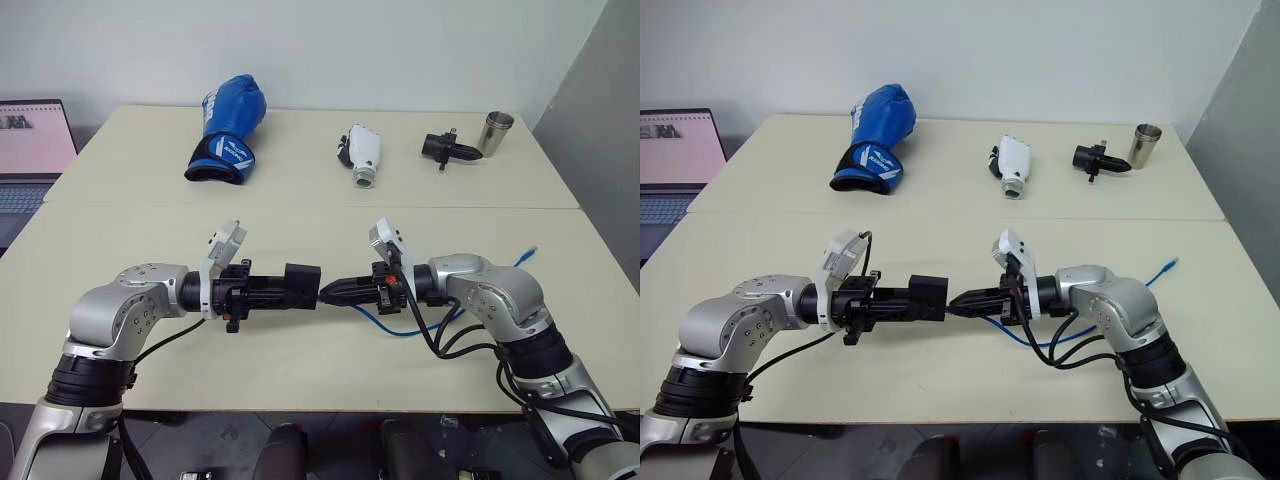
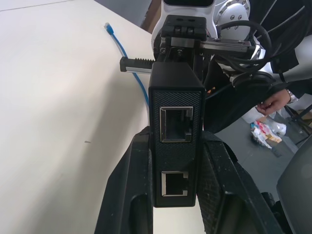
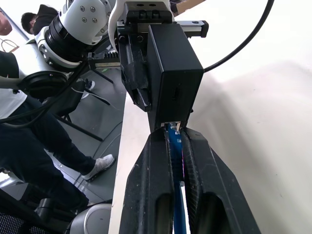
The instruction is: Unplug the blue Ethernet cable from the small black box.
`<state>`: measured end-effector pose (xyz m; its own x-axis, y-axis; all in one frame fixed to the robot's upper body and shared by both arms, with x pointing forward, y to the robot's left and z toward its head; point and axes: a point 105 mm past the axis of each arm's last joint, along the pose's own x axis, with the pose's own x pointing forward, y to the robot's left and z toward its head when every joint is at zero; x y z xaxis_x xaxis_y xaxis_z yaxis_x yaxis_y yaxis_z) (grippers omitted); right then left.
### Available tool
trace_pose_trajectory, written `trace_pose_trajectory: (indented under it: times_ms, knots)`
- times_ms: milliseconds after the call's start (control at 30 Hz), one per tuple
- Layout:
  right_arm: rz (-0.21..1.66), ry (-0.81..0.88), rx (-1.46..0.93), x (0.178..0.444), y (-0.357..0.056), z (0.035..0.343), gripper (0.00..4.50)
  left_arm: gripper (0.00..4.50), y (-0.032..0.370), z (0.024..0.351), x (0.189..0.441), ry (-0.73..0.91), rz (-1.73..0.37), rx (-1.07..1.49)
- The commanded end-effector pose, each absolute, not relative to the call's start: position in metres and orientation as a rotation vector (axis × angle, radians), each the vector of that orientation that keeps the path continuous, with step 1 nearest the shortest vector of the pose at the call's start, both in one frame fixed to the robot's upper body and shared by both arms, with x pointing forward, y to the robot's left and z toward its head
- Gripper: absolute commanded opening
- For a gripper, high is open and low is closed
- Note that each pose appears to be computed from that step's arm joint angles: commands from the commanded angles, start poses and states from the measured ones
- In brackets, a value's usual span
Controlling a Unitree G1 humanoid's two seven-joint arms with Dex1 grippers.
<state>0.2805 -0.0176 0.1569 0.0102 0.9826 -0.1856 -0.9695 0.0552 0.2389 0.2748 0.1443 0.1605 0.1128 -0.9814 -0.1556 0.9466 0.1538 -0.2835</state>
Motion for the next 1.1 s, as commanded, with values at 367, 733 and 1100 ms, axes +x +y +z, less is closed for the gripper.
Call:
trace_pose_trajectory:
  times_ms: [367,733,1100]
  knots:
    - [1.490,0.269,0.071,0.280,-0.016,0.174,1.54,0.78,0.143,0.173,0.276,0.291,-1.408,-0.102]
    - [1.512,0.318,0.032,0.278,-0.016,0.165,1.54,0.78,0.145,0.172,0.275,0.295,-1.417,-0.097]
    - [1.510,0.343,0.061,0.280,-0.014,0.164,1.54,0.78,0.145,0.171,0.275,0.294,-1.418,-0.095]
